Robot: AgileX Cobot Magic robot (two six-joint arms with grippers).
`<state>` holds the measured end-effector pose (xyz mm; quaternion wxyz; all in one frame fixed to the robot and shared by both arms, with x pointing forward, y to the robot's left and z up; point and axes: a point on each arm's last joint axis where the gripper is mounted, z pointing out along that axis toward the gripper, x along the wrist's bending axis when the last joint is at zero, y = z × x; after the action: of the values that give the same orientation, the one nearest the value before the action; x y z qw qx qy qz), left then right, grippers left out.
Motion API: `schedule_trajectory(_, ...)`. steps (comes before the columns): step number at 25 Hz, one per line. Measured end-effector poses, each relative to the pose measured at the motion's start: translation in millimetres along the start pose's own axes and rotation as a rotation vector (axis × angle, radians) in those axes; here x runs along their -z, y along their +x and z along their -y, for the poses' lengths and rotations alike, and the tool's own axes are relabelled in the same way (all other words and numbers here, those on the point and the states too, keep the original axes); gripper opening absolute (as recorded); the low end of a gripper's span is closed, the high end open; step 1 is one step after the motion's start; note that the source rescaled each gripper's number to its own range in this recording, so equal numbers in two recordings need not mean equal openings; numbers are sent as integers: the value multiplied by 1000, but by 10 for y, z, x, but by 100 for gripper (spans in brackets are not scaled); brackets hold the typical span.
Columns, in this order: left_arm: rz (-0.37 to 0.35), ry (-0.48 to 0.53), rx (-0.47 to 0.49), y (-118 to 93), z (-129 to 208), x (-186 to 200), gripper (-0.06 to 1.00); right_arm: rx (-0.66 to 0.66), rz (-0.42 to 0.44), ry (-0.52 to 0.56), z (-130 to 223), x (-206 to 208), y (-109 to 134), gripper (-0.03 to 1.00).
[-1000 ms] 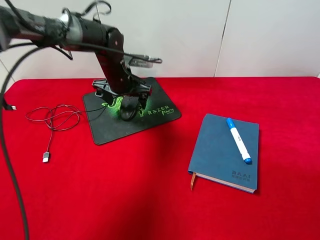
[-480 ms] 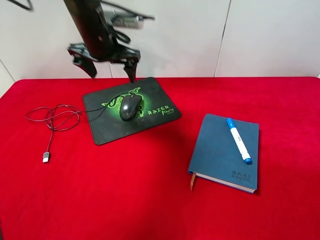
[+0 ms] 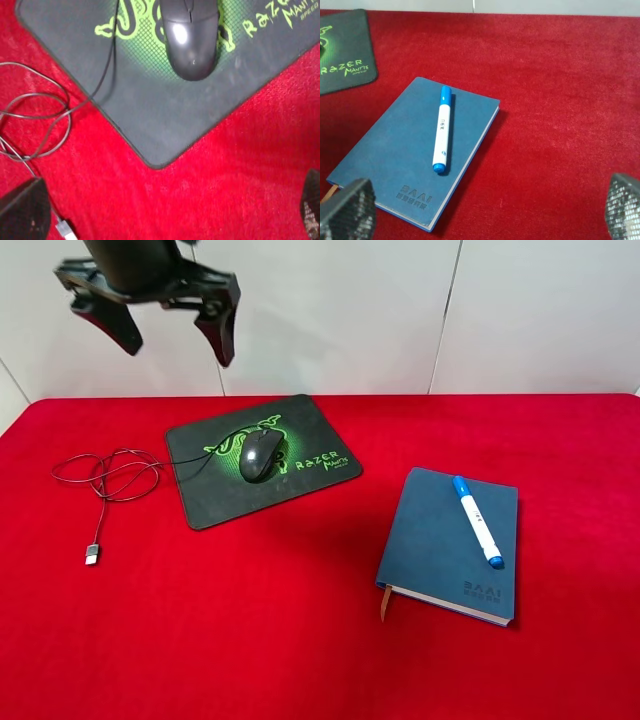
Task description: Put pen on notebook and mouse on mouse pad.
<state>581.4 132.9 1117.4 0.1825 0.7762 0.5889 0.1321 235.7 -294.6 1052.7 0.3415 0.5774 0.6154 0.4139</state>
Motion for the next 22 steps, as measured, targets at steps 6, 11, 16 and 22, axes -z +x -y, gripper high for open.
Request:
schedule_trajectory(6, 7, -31, -9, 50, 155, 266, 100, 0, 0, 0, 0, 0, 0, 100)
schedule_trajectory(11, 1, 3, -12, 130, 522, 404, 98, 0, 0, 0, 0, 0, 0, 100)
schedule_trajectory(16, -3, 41, 13, 228, 1015, 528, 98, 0, 0, 0, 0, -1, 0, 100)
schedule_trajectory(22, 61, 16, 49, 313, 1637, 793, 98, 0, 0, 0, 0, -1, 0, 100)
